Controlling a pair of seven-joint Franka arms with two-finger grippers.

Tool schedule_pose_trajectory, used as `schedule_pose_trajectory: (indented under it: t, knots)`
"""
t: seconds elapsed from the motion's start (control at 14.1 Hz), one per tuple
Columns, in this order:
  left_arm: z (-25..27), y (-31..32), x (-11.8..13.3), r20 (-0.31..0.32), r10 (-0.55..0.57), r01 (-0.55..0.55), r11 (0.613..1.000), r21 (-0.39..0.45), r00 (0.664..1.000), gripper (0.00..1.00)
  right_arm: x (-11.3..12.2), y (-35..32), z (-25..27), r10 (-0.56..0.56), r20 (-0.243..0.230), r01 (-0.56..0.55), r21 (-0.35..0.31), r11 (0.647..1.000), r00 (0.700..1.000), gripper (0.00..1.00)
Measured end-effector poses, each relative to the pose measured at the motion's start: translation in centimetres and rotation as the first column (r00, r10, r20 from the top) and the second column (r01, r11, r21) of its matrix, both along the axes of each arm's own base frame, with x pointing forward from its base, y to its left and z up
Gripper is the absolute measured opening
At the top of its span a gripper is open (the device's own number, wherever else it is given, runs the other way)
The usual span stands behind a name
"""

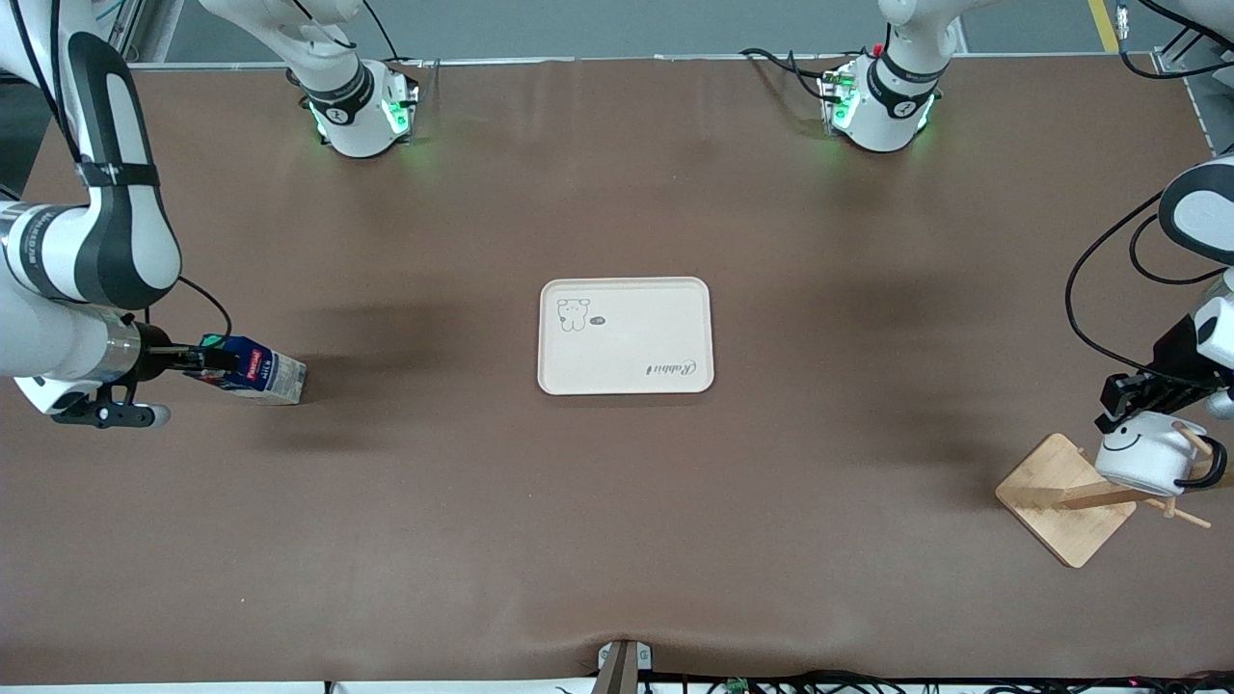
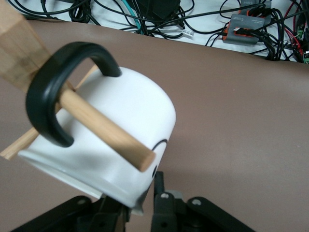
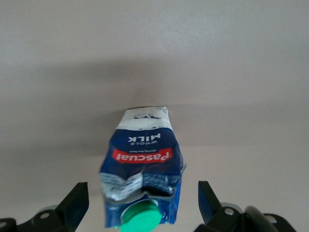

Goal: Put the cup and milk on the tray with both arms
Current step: 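Lift the mug off the stand with the left gripper while the right holds milk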

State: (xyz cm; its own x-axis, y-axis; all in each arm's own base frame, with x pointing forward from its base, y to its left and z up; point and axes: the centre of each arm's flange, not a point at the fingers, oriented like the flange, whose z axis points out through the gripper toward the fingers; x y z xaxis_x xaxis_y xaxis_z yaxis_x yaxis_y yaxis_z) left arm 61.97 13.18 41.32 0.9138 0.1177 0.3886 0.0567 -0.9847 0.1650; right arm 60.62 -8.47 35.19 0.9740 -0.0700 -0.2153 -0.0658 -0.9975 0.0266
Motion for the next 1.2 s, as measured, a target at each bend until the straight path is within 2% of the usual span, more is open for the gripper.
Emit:
schedule_pose_trajectory:
  t: [0.14, 0.35, 0.42, 0.5, 0.57, 0.64, 0.71, 0.92, 1.2]
  knots:
    - [0.5, -0.5, 0.3, 0.01, -0.011, 0.011, 1.0, 0.001, 1.0, 0.11, -0.3, -0.3, -1.5, -0.005, 0.01, 0.005, -0.001, 1.0, 1.0, 1.0]
    - [0.6, -1.0, 0.4, 0.011, -0.02, 0.02, 1.0, 0.0, 1.0, 0.11, -1.0, -0.3, -3.2, -0.005, 0.009, 0.005, 0.0, 1.0, 1.0, 1.0]
    - [0.8, -1.5, 0.5, 0.015, -0.028, 0.028, 1.0, -0.001, 0.999, 0.11, -1.2, -0.2, -3.4, -0.004, 0.004, 0.004, 0.001, 1.0, 1.0, 0.95]
    - [1.1, -2.0, 0.6, 0.018, -0.035, 0.036, 0.999, -0.003, 0.999, 0.11, -1.2, -0.2, -3.5, -0.004, 0.002, 0.004, 0.001, 1.0, 1.0, 0.95]
    - [1.4, -2.4, 0.5, 0.014, -0.04, 0.04, 0.999, -0.008, 0.999, 0.11, -1.3, -0.2, -3.5, -0.004, -0.001, 0.004, 0.002, 1.0, 1.0, 0.89]
    - [1.8, -2.7, 0.3, 0.004, -0.044, 0.044, 0.999, -0.014, 0.999, 0.1, -1.4, -0.2, -3.5, -0.005, -0.007, 0.005, 0.002, 1.0, 1.0, 0.76]
    - [2.2, -3.0, 0.2, -0.011, -0.047, 0.047, 0.999, -0.023, 0.999, 0.1, -1.4, -0.2, -3.4, -0.005, -0.013, 0.005, 0.003, 1.0, 1.0, 0.71]
    - [3.8, -4.9, -0.5, -0.073, -0.023, 0.017, 0.997, -0.075, 0.997, 0.1, -1.5, -0.2, -3.3, -0.005, -0.02, 0.005, 0.004, 1.0, 1.0, 0.65]
    - [6.4, -8.8, -1.6, -0.139, -0.007, -0.01, 0.993, -0.121, 0.99, 0.08, -1.6, -0.2, -3.1, -0.006, -0.04, 0.006, 0.007, 1.0, 0.999, 0.63]
